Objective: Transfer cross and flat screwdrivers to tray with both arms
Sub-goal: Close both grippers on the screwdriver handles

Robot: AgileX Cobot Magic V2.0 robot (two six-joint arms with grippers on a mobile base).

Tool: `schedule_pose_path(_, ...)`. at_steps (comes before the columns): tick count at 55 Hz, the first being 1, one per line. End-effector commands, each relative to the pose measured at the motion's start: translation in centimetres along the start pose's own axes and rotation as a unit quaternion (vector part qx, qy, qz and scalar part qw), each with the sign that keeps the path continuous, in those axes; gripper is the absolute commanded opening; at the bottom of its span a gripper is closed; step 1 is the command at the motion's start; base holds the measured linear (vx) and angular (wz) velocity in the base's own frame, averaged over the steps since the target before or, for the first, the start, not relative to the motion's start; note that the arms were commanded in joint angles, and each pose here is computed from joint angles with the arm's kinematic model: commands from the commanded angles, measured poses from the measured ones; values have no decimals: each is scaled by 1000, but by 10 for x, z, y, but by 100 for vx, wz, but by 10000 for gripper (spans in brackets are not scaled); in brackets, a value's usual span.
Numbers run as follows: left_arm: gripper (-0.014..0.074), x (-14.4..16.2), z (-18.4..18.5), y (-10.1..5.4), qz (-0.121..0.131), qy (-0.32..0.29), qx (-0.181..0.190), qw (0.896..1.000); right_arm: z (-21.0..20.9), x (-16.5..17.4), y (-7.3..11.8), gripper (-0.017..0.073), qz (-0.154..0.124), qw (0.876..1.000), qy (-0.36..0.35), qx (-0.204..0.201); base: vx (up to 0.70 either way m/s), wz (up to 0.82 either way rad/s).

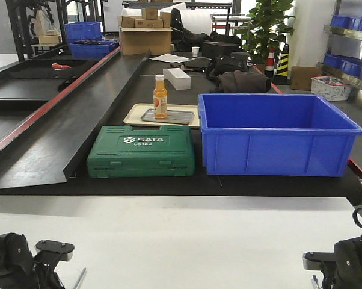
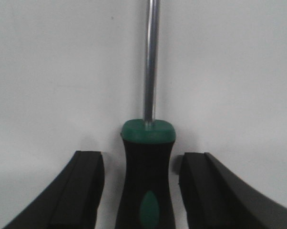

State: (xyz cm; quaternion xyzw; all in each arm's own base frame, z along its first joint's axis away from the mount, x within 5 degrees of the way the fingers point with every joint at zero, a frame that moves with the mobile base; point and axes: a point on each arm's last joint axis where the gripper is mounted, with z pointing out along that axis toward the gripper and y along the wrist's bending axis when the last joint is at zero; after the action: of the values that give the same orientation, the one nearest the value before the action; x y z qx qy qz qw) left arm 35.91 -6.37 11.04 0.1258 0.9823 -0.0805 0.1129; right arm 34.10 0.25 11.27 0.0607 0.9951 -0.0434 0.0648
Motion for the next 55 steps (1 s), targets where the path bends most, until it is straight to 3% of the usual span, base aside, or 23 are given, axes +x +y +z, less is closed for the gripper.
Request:
schedule_pose_path(1,483,-5,-8,-4,-5,-10,6,1000,-12,-8,-3,383,0,1000,-30,-2,0,0)
schedule_pose_path(16,430,-4,-8,-4,-5,-7,7,1000,-12,-8,-3,125,0,1000,-29,-2,0,0)
schedule_pose_path(24,267,-3,-8,-4,-6,0,10,1000,-12,-8,-3,-12,-5,1000,-29,-2,0,0)
schedule_pose_path(33,-10,-1,-9,-6,-5,16,17,1000,-16,-8,-2,-13,-39,999,-34,-2,0,0)
schedule_pose_path(43,-6,-8,-18,-7,-2,12,21,1000,-37,-10,-4,-10,-45,997,-69,-5,0,0)
schedule_pose_path(55,-6,-22,-65,-12,3,-81,7,997,-98,-12,-7,-10,-41,983,-174,-29,0,0)
